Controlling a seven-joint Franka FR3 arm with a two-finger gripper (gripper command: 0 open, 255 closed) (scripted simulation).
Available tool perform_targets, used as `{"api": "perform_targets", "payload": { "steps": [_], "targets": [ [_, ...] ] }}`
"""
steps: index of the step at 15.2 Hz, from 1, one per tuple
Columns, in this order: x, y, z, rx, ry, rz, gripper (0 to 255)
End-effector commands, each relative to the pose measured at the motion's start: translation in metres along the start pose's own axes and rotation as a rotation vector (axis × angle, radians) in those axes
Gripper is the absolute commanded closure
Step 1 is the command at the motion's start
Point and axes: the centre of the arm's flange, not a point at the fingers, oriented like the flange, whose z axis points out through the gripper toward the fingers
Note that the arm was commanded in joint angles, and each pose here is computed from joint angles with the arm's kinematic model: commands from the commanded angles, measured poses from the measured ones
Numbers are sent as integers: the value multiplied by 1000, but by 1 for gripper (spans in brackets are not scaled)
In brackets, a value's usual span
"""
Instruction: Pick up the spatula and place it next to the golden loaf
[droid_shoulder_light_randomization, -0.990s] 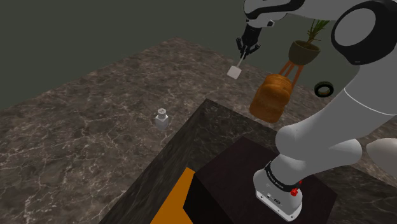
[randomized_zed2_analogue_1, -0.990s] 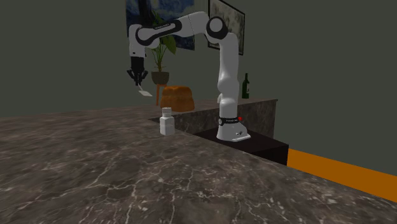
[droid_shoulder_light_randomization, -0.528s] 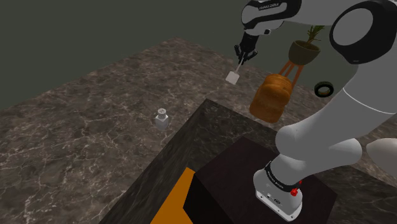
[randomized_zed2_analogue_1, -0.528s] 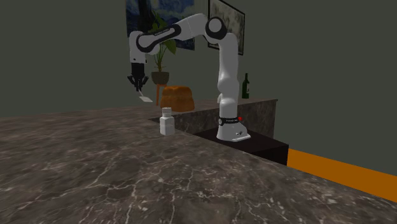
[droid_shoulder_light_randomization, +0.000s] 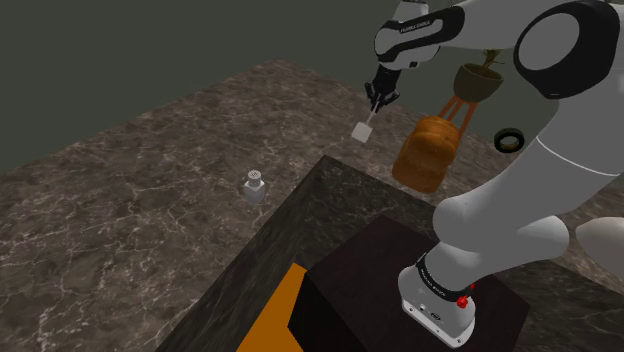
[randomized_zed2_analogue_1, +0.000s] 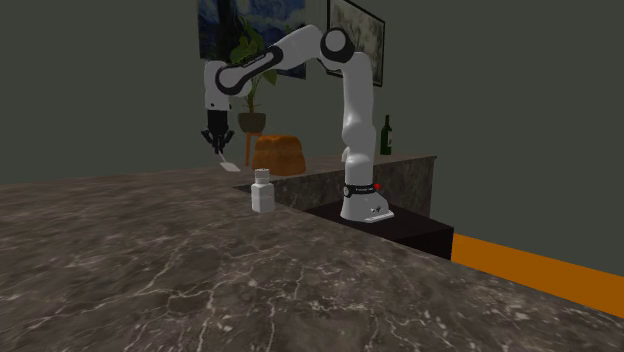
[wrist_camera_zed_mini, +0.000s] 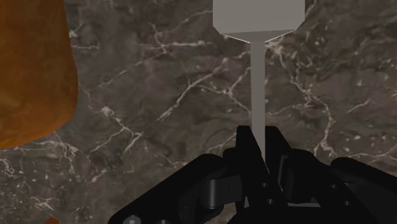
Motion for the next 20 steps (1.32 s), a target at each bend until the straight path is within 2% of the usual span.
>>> {"api": "perform_targets", "payload": {
  "steps": [1,13,20],
  "targets": [
    [0,0,11,0,0,0,255],
    [-4,0,74,0,0,0,255],
    [-4,0,76,0,0,0,255]
  ]
}}
